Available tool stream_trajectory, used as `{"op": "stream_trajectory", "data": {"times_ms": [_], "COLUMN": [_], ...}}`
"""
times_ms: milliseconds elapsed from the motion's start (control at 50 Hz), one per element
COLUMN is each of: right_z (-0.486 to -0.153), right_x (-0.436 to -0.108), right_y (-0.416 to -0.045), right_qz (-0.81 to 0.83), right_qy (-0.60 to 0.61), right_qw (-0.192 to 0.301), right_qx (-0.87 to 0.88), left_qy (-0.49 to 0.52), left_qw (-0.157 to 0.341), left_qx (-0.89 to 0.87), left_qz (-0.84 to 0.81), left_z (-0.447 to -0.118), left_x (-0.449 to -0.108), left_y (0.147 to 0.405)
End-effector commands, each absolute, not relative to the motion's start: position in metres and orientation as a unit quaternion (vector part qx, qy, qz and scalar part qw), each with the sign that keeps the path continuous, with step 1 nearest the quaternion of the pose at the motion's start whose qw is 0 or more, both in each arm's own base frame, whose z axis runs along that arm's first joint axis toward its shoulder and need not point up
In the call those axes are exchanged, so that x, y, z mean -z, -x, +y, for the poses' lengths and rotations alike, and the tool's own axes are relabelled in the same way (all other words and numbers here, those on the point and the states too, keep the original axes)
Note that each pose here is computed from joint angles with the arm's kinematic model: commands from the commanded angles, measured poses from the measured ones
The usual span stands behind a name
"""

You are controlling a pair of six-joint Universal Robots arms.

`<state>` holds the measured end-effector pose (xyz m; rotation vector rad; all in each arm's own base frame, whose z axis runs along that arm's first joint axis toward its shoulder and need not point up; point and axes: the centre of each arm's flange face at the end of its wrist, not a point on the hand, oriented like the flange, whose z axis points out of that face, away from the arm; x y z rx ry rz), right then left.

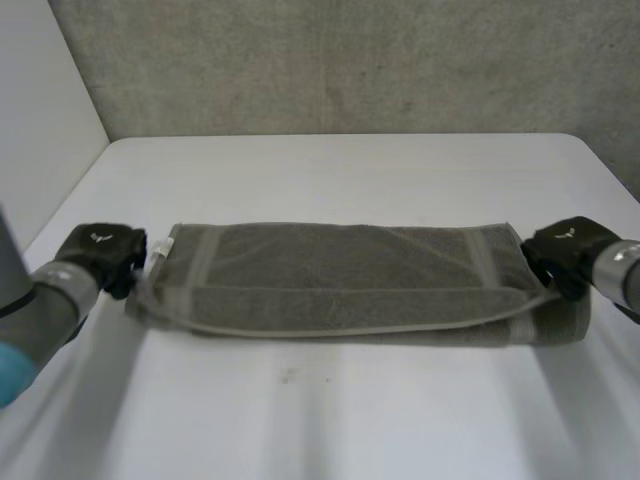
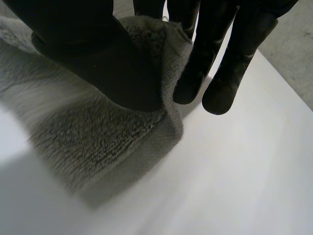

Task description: Fold the towel.

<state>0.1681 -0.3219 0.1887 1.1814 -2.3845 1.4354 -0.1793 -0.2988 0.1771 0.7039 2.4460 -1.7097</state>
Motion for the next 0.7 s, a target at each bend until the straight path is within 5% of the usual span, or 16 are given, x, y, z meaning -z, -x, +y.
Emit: {"op": "stream_trajectory", "data": {"times_ms": [20,320,700], "right_z": [-0.363,-0.42,-0.428], "right_x": [-0.158,-0.137,-0.138], "right_y": [-0.191,-0.212,-0.213], "right_qz": [-0.781,-0.719,-0.714], "right_qy": [-0.354,-0.316,-0.3], "right_qw": [0.042,0.112,0.109], "right_qx": [-0.513,-0.609,-0.624], "left_qy": [-0.199,-0.155,-0.126], "left_qw": [0.01,0.05,0.005], "left_qx": [0.565,0.53,0.533], "left_qz": [0.801,0.832,0.837], "left_z": [-0.355,-0.42,-0.42], "left_x": [-0.151,-0.106,-0.116], "left_y": [0.2,0.229,0.253]}}
